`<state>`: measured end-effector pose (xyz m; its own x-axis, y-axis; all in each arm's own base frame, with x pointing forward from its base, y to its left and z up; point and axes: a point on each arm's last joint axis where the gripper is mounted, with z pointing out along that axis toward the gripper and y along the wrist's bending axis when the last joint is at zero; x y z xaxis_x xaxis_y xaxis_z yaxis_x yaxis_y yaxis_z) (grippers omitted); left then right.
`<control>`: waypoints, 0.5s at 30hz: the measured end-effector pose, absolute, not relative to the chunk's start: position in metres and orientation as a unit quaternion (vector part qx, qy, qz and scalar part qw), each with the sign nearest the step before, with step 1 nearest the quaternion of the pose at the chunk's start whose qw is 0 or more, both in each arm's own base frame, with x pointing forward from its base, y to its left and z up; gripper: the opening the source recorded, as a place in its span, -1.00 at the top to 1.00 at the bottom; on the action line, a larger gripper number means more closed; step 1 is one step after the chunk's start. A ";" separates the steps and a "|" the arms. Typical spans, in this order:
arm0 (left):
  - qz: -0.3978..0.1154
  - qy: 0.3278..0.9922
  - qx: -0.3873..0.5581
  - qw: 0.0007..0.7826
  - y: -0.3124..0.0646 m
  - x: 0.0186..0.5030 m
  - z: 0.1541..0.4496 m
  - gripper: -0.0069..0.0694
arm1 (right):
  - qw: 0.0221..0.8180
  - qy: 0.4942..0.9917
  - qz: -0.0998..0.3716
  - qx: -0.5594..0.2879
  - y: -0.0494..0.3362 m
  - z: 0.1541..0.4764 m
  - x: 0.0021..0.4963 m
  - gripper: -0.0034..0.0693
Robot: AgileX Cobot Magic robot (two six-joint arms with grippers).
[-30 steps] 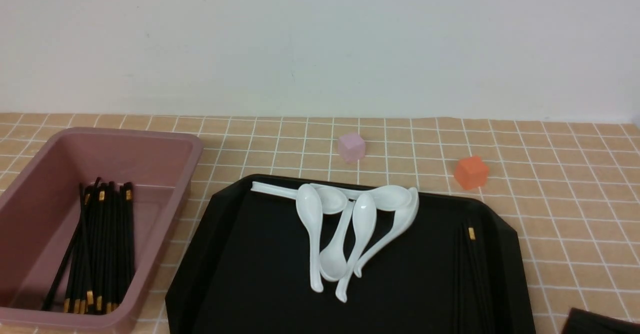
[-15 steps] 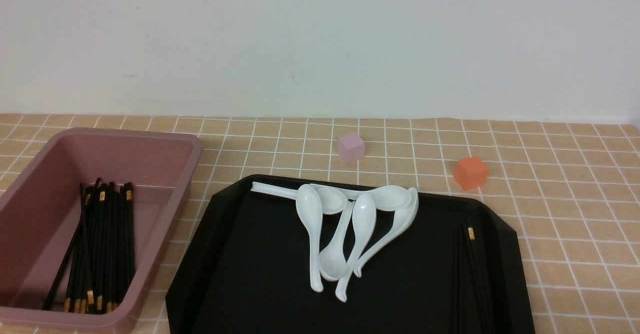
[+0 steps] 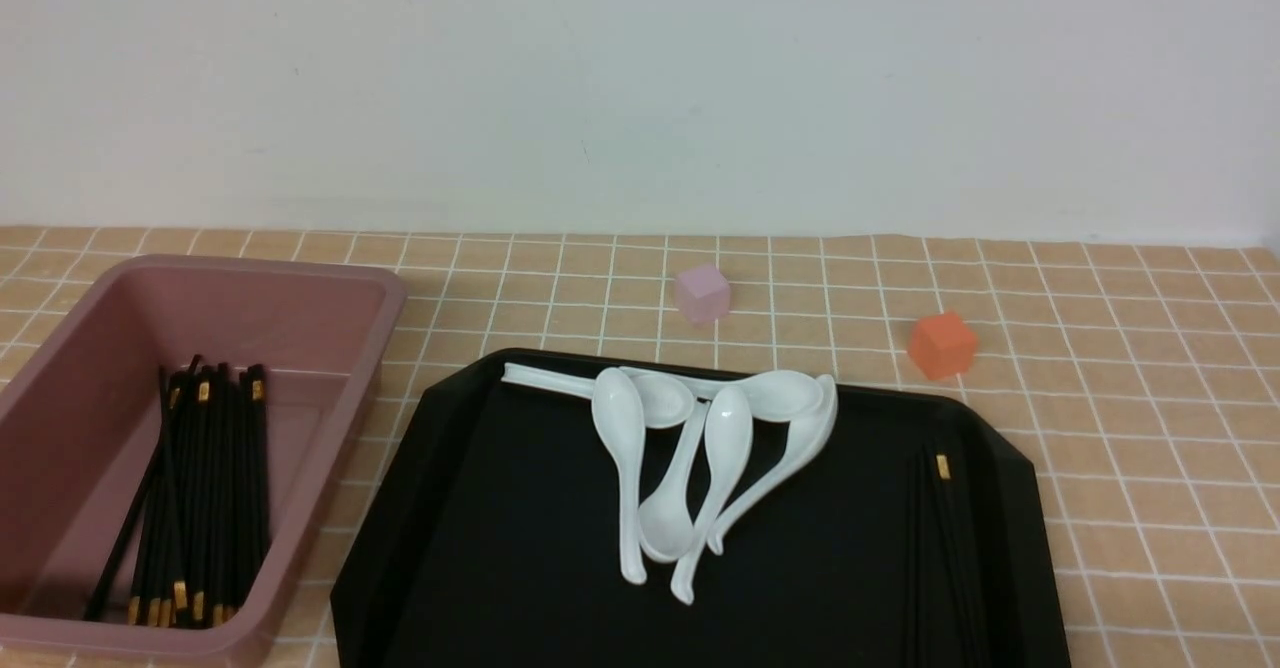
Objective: On brown tablecloth take chopsticks from black tray and put them in box.
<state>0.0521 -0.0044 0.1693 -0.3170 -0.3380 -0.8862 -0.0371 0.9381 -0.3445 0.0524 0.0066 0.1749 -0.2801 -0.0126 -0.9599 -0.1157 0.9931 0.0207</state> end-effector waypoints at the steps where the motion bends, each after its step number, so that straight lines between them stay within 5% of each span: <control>1: -0.131 0.801 -0.117 0.573 -0.004 0.052 0.169 0.19 | 0.599 0.799 0.043 -0.040 0.007 0.175 0.052 0.79; 15: -0.131 0.801 -0.117 0.573 -0.004 0.052 0.169 0.19 | 0.598 0.799 0.042 -0.041 0.007 0.175 0.052 0.77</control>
